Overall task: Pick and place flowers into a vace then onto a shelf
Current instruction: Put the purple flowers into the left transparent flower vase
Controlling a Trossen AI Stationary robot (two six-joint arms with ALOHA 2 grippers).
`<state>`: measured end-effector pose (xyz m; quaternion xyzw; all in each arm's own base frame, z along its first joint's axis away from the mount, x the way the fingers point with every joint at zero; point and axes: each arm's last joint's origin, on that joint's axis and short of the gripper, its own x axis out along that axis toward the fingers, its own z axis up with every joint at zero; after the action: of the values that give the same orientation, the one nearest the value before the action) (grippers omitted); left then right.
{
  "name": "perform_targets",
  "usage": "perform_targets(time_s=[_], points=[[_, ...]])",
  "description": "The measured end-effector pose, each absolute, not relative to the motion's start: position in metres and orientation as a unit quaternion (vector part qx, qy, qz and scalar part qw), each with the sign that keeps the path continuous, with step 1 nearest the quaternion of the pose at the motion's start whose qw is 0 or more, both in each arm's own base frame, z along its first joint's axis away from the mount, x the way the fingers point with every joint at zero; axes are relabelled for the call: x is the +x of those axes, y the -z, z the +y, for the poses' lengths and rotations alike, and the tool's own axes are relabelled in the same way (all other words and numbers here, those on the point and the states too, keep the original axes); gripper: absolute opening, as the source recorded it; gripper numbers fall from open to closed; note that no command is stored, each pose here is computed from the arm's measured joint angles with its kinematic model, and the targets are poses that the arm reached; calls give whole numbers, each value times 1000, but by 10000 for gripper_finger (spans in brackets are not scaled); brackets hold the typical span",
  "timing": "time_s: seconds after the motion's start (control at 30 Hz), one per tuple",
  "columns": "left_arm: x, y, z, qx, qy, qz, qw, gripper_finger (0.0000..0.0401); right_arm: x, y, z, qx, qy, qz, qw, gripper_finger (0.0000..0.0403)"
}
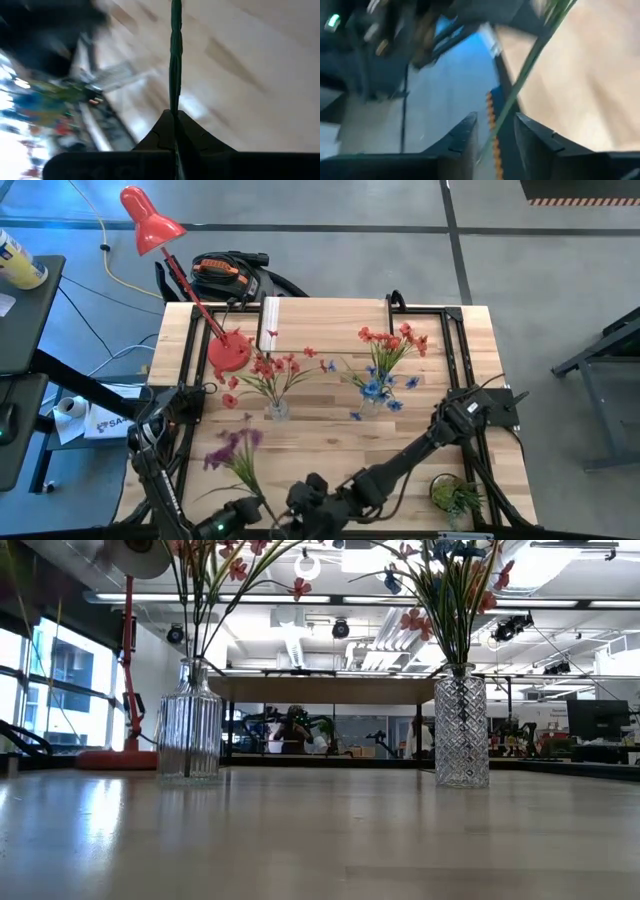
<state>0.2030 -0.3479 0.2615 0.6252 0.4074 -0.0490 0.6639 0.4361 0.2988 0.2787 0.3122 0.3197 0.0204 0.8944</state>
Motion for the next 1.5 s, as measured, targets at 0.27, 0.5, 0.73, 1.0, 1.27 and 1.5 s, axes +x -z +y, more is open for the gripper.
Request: perform_targets(time_s=[0.27, 0.5, 0.73, 1.0, 1.27, 1.5], points=[[207, -280, -350, 718, 33, 337, 609, 33, 456, -284, 277, 336, -9, 276, 900, 202], [208, -285, -350, 744, 12, 310, 591, 33, 461, -280, 270, 333, 6, 276, 902, 214], [208, -285, -350, 745, 10, 310, 591, 33, 462, -279, 266, 332, 7, 285, 899, 161], [208, -285, -350, 702, -6, 313, 640, 76, 461, -279, 266, 328, 16, 282, 901, 28], [201, -291, -353, 674, -56, 266, 687, 173, 457, -275, 267, 307, 48, 288, 906, 17], [195, -295, -353, 520, -86, 268, 806, 232, 448, -274, 275, 277, 106, 253, 921, 13]])
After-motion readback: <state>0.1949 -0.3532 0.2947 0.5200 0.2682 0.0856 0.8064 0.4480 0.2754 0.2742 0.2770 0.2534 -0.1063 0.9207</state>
